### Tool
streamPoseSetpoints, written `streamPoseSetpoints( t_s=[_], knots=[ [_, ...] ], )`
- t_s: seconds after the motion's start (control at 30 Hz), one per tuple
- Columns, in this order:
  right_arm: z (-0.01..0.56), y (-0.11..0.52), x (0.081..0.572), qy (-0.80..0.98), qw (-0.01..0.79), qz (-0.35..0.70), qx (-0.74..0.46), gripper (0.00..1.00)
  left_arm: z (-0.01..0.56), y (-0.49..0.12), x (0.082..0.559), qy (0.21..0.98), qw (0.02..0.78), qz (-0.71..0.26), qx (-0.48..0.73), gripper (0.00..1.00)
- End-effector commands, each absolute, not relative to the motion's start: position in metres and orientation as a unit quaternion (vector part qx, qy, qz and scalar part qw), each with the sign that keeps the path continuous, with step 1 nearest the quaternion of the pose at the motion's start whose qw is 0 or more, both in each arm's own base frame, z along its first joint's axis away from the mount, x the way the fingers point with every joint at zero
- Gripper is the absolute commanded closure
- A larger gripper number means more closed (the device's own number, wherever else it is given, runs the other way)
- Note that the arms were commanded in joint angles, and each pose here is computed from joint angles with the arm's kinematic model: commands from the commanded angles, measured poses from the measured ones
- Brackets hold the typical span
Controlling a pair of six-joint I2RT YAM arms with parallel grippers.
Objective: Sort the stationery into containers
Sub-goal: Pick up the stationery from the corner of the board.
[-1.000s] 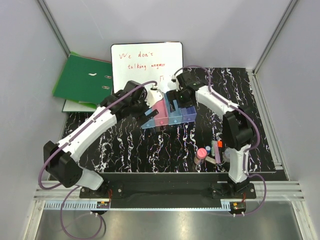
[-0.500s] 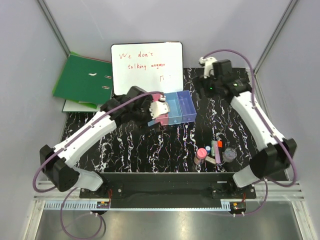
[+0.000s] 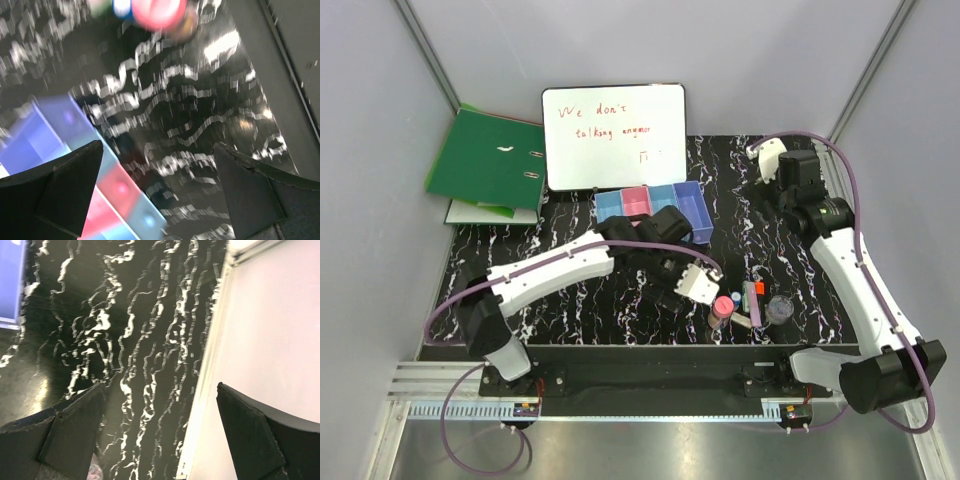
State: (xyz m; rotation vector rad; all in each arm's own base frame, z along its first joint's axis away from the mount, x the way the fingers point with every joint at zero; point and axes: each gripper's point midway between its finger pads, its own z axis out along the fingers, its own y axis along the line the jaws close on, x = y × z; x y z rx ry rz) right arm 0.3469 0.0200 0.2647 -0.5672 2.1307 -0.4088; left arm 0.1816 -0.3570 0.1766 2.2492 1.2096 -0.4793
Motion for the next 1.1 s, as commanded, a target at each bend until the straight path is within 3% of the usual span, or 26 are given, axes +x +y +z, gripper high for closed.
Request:
streamPoseSetpoints(
  t_s=[0.0,0.23,1.07],
  knots=[
    [0.291,0.002,0.341,0.831,0.469,-0.209,-0.214,0.00,0.194,-0.398,0.163,0.364,0.298,-0.214,0.856,0.01],
    [0.299,0.001,0.338,0.824,0.480,-0.211,-0.216,0.01,0.169,-0.428,0.134,0.340,0.266,-0.243,0.869,0.01],
    [0.322,0.000,0.317,0.814,0.526,-0.183,-0.165,0.02,0.130,-0.492,0.137,0.292,0.252,-0.240,0.891,0.03]
  ],
)
